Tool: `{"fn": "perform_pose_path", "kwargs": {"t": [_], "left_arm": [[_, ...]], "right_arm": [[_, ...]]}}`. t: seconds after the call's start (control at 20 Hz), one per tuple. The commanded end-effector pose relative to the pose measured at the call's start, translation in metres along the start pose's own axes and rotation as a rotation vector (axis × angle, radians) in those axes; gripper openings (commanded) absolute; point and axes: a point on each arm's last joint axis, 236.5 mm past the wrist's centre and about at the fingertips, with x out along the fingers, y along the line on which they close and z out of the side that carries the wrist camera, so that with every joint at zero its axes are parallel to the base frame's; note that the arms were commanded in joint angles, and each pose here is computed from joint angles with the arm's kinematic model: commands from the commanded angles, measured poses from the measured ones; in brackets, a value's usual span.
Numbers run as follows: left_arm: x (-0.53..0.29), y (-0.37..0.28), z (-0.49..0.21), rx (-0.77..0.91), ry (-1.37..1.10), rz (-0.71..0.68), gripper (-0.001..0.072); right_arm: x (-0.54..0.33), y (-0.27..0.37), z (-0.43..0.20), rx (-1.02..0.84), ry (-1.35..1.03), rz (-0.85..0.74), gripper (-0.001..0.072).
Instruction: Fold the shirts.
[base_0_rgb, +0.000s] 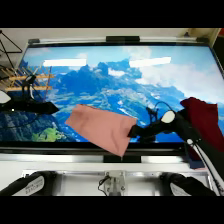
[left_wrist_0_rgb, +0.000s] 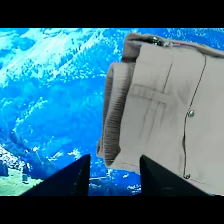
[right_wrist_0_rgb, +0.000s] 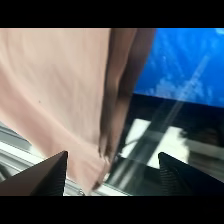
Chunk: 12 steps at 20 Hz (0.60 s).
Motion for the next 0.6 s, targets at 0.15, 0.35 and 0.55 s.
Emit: {"fn": "perform_pose_path", "kwargs": {"t": [0.15,0.35,0.55], "left_arm": [[-0.002,-0.011,-0.006,-0.050,0.026,-0.041,0.0398],[-0.007,-0.026,0.006,-0.073,-0.025,-0.099,0.0398],[-0.007,-0.029,0.008,-0.080,-0.032,-0.113,0.0398]], "right_arm": [[0.035,-0.003,0.017,0.098,0.002,0.089,0.0697],[0.048,0.003,0.015,0.148,0.032,0.124,0.0596],[0.056,0.018,0.020,0.137,-0.007,0.140,0.0047]]}}
